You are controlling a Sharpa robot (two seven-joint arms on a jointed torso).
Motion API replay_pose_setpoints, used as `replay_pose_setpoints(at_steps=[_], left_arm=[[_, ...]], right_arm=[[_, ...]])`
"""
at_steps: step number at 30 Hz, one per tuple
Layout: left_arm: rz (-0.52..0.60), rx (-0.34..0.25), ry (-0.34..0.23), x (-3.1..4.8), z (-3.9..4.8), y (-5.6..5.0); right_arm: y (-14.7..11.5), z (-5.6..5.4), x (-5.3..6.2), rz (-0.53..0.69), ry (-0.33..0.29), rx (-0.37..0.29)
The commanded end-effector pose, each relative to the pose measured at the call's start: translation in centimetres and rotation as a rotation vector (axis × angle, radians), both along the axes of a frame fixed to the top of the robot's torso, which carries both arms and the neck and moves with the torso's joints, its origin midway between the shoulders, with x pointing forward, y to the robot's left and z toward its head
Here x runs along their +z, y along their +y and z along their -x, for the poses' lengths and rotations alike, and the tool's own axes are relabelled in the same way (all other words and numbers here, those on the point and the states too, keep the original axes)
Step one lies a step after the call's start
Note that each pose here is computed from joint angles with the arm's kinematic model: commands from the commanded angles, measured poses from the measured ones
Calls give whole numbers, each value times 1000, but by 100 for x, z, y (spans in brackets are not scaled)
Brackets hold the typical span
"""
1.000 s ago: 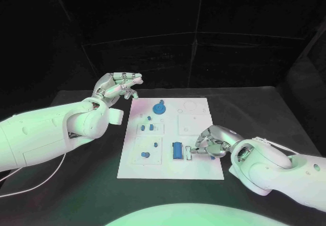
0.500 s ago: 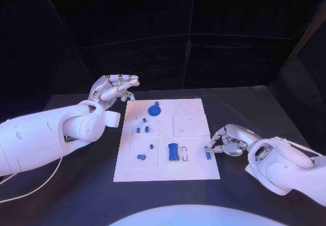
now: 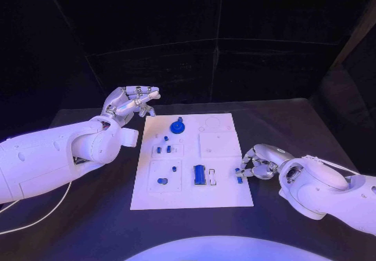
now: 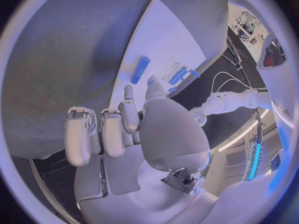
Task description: Assemble the parts on the task board
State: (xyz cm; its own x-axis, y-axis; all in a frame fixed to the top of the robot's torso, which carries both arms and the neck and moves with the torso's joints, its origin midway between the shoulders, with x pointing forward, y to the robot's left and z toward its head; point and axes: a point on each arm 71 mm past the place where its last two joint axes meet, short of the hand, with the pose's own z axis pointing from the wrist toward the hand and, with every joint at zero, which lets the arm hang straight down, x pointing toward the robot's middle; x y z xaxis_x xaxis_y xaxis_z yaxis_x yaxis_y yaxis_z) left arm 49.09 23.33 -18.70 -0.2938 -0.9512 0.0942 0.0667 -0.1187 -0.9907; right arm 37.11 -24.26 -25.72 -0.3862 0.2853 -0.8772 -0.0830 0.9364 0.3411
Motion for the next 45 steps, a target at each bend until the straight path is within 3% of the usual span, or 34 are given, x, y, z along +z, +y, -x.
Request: replay_pose_setpoints(at_steps=[1, 16, 35, 45], left_arm=[[9, -11, -6, 13, -1, -9], [7, -9, -5, 8, -6, 4], [8, -9, -4, 9, 6, 15], [7, -8, -3, 9, 8, 21]], right_arm=[[4, 3, -43, 58, 27, 15], [84, 28, -109, 109, 58, 54], [282, -10, -205, 282, 34, 184], [315, -2, -184, 296, 8, 196]])
